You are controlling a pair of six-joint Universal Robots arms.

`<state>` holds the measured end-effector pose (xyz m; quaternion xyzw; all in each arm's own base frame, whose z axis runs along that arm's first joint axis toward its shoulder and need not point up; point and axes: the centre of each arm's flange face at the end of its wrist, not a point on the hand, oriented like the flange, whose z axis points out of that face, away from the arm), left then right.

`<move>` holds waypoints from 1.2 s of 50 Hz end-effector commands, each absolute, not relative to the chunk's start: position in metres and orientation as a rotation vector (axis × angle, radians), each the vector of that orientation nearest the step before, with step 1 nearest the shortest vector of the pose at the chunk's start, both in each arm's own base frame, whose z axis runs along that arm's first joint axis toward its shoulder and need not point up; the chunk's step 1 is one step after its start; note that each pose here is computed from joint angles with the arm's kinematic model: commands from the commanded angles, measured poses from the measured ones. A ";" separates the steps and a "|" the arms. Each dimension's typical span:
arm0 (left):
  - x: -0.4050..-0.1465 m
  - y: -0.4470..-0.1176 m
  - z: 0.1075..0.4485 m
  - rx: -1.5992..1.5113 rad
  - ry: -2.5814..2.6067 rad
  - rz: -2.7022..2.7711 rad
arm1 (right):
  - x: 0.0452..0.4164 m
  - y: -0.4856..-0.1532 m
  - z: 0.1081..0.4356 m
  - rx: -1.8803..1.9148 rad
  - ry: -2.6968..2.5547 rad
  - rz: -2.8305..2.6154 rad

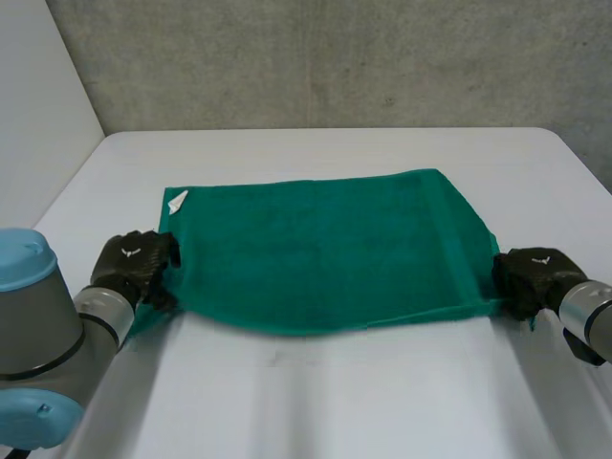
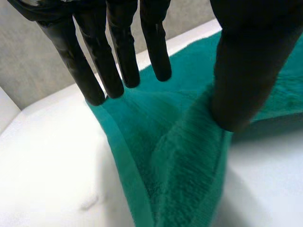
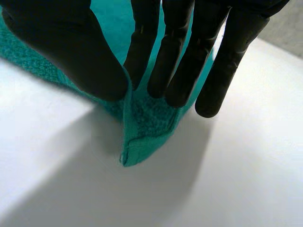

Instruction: Fold the towel.

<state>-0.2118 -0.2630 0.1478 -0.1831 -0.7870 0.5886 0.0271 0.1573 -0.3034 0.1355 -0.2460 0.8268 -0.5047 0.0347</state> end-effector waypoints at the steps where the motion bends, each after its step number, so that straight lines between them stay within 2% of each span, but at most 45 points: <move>1: -0.211 -0.263 0.135 -0.577 -2.475 1.765 | 0.156 -0.304 0.161 -0.765 2.482 -1.702; 10: -0.205 -0.261 0.132 -0.567 -2.518 1.730 | 0.141 -0.313 0.163 -0.715 2.508 -1.752; 25: -0.198 -0.256 0.132 -0.556 -2.560 1.704 | 0.142 -0.311 0.163 -0.726 2.509 -1.743; 33: -0.189 -0.230 0.176 -0.672 -2.560 1.767 | 0.143 -0.291 0.193 -1.010 2.524 -1.764; 39: -0.174 -0.198 0.217 -0.856 -2.583 1.837 | 0.143 -0.255 0.218 -1.451 2.555 -1.638; 43: -0.168 -0.184 0.230 -0.982 -2.592 1.868 | 0.143 -0.233 0.226 -1.652 2.553 -1.521; 46: -0.168 -0.180 0.228 -1.035 -2.598 1.853 | 0.140 -0.223 0.230 -1.728 2.560 -1.472; 53: -0.169 -0.181 0.210 -1.059 -2.633 1.763 | 0.143 -0.228 0.220 -1.718 2.548 -1.498; 55: -0.174 -0.196 0.188 -1.083 -2.649 1.678 | 0.146 -0.239 0.206 -1.692 2.549 -1.501; 58: -0.176 -0.204 0.179 -1.092 -2.652 1.662 | 0.149 -0.247 0.195 -1.687 2.549 -1.494; 60: -0.182 -0.231 0.167 -1.100 -2.657 1.666 | 0.157 -0.261 0.181 -1.708 2.564 -1.474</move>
